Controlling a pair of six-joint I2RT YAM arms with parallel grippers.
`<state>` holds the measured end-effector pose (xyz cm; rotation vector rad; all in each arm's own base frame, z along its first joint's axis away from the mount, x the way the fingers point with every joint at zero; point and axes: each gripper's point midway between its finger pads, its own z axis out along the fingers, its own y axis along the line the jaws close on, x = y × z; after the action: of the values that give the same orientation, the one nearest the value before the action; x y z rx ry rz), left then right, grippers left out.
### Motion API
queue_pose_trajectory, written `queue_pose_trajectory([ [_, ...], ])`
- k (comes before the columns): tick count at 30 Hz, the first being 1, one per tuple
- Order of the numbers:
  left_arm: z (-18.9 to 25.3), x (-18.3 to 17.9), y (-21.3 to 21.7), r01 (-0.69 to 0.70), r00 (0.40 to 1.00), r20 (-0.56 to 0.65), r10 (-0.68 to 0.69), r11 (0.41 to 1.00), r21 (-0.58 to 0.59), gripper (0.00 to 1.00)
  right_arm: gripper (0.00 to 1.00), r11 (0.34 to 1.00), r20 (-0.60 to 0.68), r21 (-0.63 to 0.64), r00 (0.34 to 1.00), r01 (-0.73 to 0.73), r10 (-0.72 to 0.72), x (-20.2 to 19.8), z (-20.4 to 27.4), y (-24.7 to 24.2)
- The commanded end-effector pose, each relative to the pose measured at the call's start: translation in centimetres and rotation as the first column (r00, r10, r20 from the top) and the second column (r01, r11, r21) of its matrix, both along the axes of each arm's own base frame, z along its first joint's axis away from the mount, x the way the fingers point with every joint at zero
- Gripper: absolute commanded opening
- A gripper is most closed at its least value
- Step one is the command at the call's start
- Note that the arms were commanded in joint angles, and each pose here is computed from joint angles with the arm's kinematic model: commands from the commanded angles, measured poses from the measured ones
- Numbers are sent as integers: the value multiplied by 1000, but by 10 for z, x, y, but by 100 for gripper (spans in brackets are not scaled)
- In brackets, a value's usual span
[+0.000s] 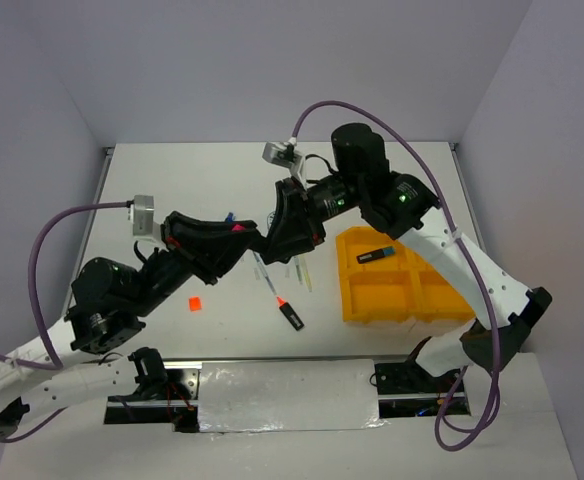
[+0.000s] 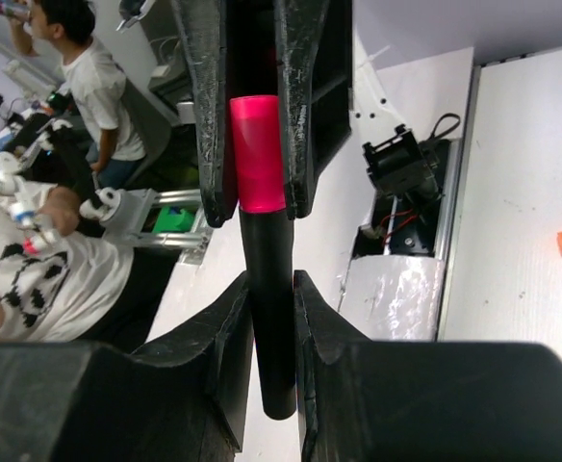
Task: Sort the stationery into containers
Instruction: Place the pen in the storage box.
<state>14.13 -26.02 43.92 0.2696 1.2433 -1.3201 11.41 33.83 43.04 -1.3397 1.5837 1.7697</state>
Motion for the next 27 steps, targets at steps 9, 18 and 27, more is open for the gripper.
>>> queue_pose_trajectory([
  [9, -136, 24, 52, -157, 844, -279, 457, 709, 688, 69, 0, 914, 185, 279, 918, 293, -350, 65, -34, 14],
  [18, -48, 57, 125, -541, 653, -180, 736, 619, 570, 99, 0, 800, 95, 128, 796, 586, -598, 115, -113, -19],
  [27, -125, 47, 144, -478, 675, -58, 735, 496, 725, 99, 0, -139, 39, -268, -134, 953, -990, 212, -182, -171],
])
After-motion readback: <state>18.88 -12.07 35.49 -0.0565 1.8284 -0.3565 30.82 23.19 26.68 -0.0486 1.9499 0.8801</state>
